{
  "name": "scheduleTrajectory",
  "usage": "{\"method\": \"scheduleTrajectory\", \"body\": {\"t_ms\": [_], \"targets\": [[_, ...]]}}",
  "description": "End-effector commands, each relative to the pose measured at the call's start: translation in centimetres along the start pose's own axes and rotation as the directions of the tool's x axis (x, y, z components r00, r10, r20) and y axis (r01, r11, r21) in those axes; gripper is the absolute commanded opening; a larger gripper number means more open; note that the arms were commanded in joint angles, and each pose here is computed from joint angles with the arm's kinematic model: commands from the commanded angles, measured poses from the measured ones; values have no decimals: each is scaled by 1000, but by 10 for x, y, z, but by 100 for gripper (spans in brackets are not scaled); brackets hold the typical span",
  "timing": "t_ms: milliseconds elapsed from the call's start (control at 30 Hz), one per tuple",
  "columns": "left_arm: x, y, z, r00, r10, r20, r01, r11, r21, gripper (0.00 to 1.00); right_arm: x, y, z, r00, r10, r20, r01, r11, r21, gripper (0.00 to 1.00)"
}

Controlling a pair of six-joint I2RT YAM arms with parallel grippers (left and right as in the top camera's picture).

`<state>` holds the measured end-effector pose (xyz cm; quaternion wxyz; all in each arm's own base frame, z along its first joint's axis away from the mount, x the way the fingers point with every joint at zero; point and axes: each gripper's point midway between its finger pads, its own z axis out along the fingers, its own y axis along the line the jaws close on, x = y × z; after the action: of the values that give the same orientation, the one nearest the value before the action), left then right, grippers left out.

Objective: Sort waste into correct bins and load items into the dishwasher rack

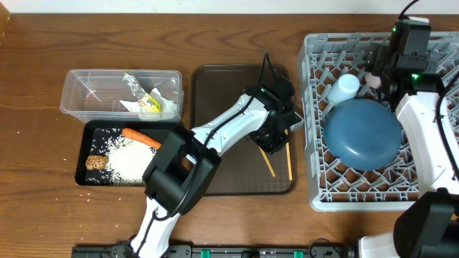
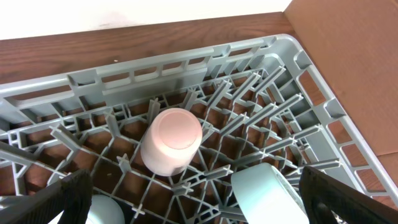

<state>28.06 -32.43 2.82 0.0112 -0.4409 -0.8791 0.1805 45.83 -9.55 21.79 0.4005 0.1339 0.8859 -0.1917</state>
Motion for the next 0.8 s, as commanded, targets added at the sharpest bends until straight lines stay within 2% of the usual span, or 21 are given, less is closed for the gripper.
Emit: {"method": "scheduleTrajectory", "body": {"t_ms": [0, 200, 467, 667, 767], "targets": [[-2, 9, 5, 1000, -4, -10, 4, 1000, -14, 6, -2, -4, -2, 1000, 24, 7, -24, 1000, 15, 99], [3, 19, 4, 999, -29, -22, 28, 999, -20, 6, -2, -4, -2, 1000, 24, 7, -24, 1000, 14, 99], [-16, 33, 1, 998, 58, 39, -56, 996, -63, 6, -2, -4, -2, 1000, 24, 6, -24, 1000, 15, 99], [-10, 34, 15, 999, 44, -17, -45, 998, -47, 6, -2, -4, -2, 1000, 24, 7, -24, 1000, 14, 99], [5, 39, 16, 995, 16, -102, -24, 997, -74, 6, -2, -4, -2, 1000, 24, 7, -24, 1000, 14, 99]]}}
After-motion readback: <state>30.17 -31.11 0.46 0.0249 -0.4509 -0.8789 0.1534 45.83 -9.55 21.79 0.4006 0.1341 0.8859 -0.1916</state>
